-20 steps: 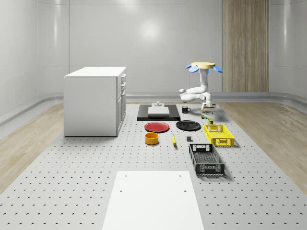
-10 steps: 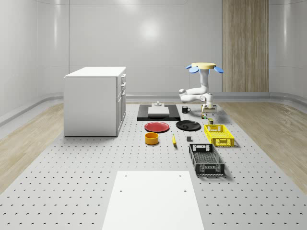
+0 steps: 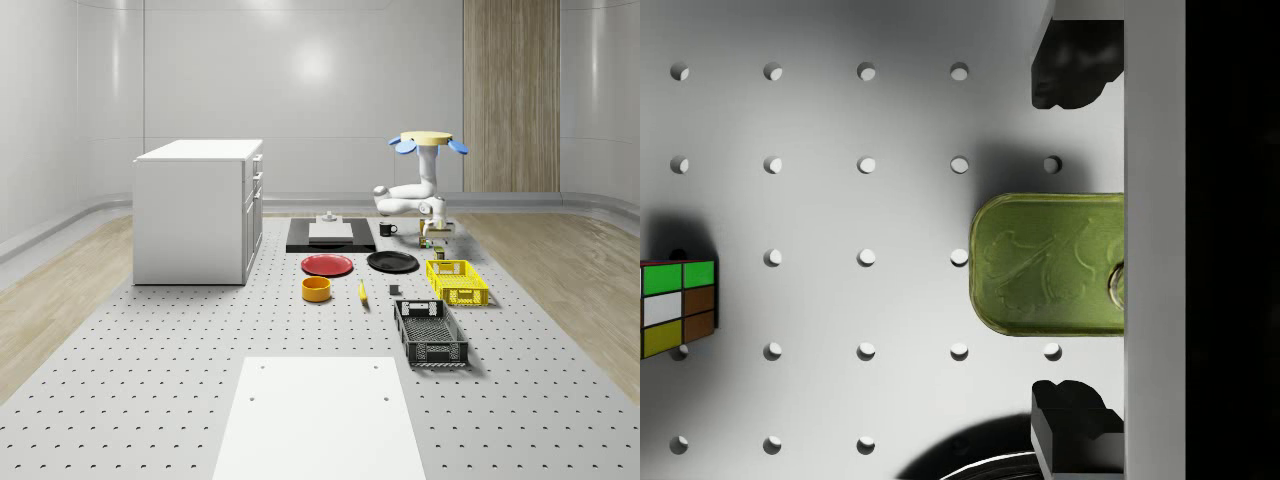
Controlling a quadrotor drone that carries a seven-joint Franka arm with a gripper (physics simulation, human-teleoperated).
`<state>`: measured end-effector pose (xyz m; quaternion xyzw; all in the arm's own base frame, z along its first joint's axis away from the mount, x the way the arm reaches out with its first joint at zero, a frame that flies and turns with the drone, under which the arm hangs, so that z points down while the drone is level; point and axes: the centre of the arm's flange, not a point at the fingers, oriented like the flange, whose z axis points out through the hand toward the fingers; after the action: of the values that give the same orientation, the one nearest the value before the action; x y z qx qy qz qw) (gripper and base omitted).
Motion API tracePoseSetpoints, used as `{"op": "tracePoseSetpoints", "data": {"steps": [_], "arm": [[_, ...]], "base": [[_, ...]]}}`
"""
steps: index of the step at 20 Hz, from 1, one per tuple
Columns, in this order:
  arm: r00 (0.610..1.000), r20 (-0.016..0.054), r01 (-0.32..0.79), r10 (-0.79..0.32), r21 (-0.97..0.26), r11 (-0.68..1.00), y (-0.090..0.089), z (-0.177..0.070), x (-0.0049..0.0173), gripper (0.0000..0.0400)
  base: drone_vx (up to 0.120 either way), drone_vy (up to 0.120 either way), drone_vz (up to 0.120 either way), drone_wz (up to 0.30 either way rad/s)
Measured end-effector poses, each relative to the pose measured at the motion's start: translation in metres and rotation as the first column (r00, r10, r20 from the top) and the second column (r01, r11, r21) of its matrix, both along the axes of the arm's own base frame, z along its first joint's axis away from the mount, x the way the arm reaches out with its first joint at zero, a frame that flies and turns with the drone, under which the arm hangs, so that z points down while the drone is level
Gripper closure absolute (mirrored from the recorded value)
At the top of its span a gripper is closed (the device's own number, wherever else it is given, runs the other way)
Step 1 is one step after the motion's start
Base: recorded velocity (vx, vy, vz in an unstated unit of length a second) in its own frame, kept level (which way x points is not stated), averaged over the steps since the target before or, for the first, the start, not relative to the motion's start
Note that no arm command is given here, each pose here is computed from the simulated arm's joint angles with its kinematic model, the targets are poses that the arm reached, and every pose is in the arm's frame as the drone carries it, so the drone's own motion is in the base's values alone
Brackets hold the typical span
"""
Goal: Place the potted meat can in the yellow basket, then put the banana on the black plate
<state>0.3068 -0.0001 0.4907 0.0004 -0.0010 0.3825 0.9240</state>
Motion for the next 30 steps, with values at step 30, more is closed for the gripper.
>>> {"op": "tracePoseSetpoints", "data": {"steps": [30], "arm": [[1.0, -0.0005, 0.009, -0.009, -0.002, 1.0, 0.0, 0.039, 0.0, 0.0109]], "base": [[0.015, -0.005, 0.0, 0.0]]}}
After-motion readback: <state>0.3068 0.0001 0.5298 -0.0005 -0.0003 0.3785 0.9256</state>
